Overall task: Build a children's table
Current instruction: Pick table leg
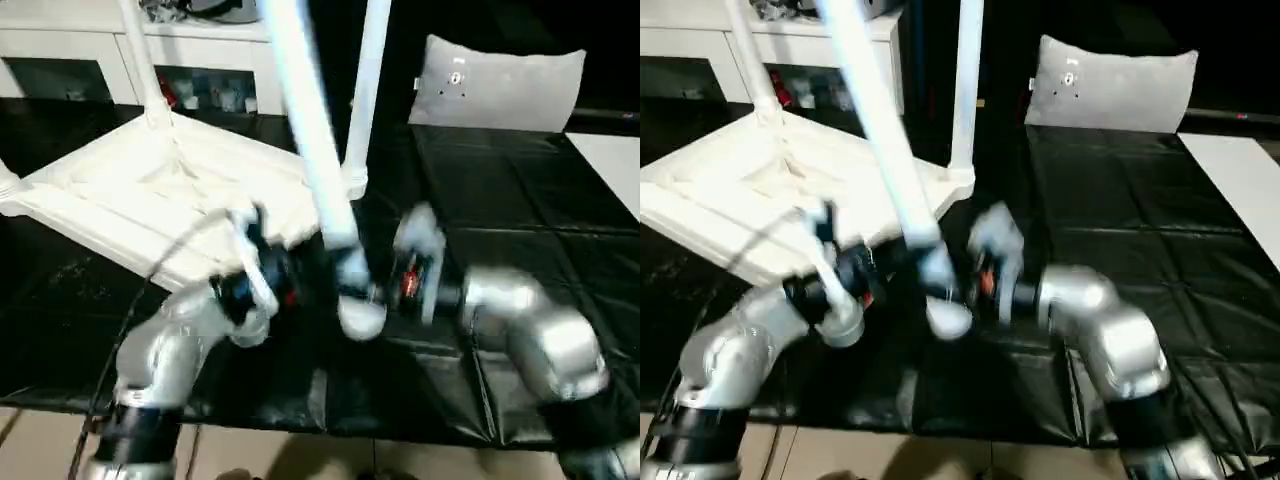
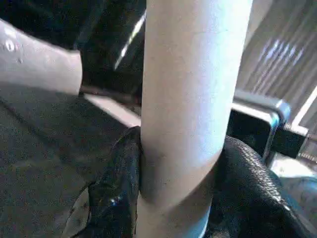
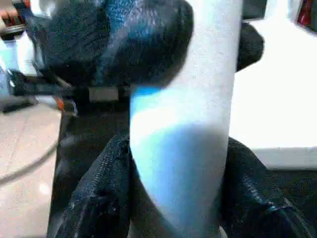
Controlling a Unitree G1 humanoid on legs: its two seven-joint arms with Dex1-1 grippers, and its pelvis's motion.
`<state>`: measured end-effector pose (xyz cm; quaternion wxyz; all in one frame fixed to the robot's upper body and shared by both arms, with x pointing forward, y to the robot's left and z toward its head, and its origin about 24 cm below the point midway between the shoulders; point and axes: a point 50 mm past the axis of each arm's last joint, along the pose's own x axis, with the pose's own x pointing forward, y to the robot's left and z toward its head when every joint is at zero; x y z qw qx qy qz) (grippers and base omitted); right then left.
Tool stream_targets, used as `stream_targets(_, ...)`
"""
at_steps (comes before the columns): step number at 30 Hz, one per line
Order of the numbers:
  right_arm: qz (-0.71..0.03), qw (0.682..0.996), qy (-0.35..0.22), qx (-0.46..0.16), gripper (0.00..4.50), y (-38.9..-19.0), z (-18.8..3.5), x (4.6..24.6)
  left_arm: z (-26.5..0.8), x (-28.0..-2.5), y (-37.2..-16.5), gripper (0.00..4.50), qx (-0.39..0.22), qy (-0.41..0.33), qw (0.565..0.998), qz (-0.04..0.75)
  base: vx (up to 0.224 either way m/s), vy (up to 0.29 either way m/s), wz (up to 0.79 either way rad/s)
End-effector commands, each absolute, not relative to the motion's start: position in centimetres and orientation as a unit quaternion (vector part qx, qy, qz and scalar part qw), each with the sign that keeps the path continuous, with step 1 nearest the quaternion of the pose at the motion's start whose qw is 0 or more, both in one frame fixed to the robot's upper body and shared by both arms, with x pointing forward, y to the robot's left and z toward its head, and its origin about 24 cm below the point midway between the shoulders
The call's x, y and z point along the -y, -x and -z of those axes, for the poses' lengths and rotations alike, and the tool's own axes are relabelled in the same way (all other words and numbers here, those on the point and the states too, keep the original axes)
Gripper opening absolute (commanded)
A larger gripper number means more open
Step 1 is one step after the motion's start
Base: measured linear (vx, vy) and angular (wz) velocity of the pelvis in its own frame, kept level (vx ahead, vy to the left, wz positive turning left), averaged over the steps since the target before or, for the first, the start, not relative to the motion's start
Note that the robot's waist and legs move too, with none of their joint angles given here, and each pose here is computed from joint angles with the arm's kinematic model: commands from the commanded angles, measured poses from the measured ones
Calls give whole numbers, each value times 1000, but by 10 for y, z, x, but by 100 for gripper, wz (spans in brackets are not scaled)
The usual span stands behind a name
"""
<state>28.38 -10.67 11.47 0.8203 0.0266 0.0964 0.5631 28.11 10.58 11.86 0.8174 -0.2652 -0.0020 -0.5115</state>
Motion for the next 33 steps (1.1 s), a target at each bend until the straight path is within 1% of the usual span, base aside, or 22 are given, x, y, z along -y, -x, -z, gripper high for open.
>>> stream_targets(1,-548,830,-43,-93,188,-290,-121,115,-113,-112,-283,260,-7,294,817,495,0,0,0)
stream_targets(5,-568,815,-62,-100,188,-291,-126,112,-101,-113,-282,260,-54,322,814,479,0,0,0)
stream_targets(7,-572,811,-64,-102,188,-291,-126,112,-99,-113,-281,260,-62,330,812,478,0,0,0)
stream_targets(9,-583,801,-73,-117,188,-288,-124,110,-100,-111,-278,260,-67,360,794,486,0,0,0)
stream_targets(10,-588,795,-79,-125,188,-286,-123,109,-102,-109,-274,260,-64,372,776,506,0,0,0)
stream_targets(11,-589,794,-81,-128,188,-286,-123,109,-103,-109,-272,260,-63,374,770,514,0,0,0)
stream_targets(12,-595,787,-84,-140,188,-283,-119,108,-102,-107,-266,260,-60,375,748,544,0,0,0)
stream_targets(14,-600,781,-85,-151,188,-280,-116,108,-101,-107,-263,260,-58,377,732,564,0,0,0)
stream_targets(16,-603,776,-86,-161,188,-277,-112,109,-101,-107,-260,260,-48,362,725,584,0,0,0)
stream_targets(18,-604,774,-88,-169,188,-274,-109,111,-101,-107,-260,260,-51,347,722,596,0,0,0)
stream_targets(21,-600,774,-93,-178,188,-269,-106,116,-105,-108,-257,260,-54,381,684,620,0,0,0)
stream_targets(23,-599,775,-93,-180,188,-268,-105,117,-105,-108,-258,260,-56,390,677,621,0,0,0)
stream_targets(27,-594,777,-94,-184,188,-265,-104,119,-97,-105,-260,260,-69,384,679,622,0,0,0)
stream_targets(33,-591,780,-94,-185,188,-262,-104,119,-99,-107,-260,260,-69,378,674,631,0,0,0)
